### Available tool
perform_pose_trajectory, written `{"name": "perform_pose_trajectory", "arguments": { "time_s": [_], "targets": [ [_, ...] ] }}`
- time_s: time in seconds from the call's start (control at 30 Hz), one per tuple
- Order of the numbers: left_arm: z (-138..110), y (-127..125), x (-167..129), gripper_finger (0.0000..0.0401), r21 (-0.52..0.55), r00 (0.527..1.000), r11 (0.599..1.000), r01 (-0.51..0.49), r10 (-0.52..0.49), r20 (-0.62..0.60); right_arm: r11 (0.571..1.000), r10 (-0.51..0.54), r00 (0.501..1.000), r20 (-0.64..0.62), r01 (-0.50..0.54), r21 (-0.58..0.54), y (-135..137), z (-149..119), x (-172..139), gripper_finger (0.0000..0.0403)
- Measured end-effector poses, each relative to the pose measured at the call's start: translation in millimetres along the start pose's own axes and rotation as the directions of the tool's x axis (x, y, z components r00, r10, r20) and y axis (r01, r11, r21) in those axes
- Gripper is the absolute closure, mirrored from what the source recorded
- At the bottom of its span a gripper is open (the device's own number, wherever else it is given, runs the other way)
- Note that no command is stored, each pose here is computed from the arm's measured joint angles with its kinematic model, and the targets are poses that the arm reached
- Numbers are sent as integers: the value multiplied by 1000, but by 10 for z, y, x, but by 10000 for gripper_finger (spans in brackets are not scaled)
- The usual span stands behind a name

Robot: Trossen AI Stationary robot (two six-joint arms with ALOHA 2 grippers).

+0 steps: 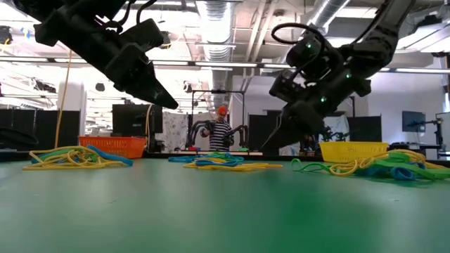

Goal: Sort rubber bands into baskets
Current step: Put the yellow rubber band into the yellow bin

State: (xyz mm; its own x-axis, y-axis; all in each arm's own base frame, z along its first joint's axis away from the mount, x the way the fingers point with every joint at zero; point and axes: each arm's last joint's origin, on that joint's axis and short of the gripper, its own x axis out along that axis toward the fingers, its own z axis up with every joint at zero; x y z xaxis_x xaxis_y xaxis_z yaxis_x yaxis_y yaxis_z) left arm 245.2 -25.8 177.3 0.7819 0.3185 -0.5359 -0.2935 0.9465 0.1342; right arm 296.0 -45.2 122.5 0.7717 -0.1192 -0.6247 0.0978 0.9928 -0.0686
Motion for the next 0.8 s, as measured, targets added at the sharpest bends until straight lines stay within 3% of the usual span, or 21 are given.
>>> {"name": "perform_pose_trajectory", "arguments": {
  "time_s": [0.17,0.3,0.4,0.57,0.8],
  "targets": [
    [1,0,0,260,0,1000,1000,-2,2,1,1000,-4,999,-50,4,-11,-1,-56,173,253],
    [2,0,0,260,-1,1000,1000,-2,2,2,997,-72,994,-81,70,-22,-23,-33,274,257],
    [0,0,0,260,-1,1000,1000,-2,2,0,996,-82,991,-104,79,-31,-27,2,290,286],
    [0,2,0,260,3,1000,1000,-3,3,0,994,-94,990,-106,89,-58,-38,38,264,381],
    [0,2,0,260,9,1000,1000,-4,4,0,990,-133,984,-117,126,-65,-37,57,214,392]
  ]
}}
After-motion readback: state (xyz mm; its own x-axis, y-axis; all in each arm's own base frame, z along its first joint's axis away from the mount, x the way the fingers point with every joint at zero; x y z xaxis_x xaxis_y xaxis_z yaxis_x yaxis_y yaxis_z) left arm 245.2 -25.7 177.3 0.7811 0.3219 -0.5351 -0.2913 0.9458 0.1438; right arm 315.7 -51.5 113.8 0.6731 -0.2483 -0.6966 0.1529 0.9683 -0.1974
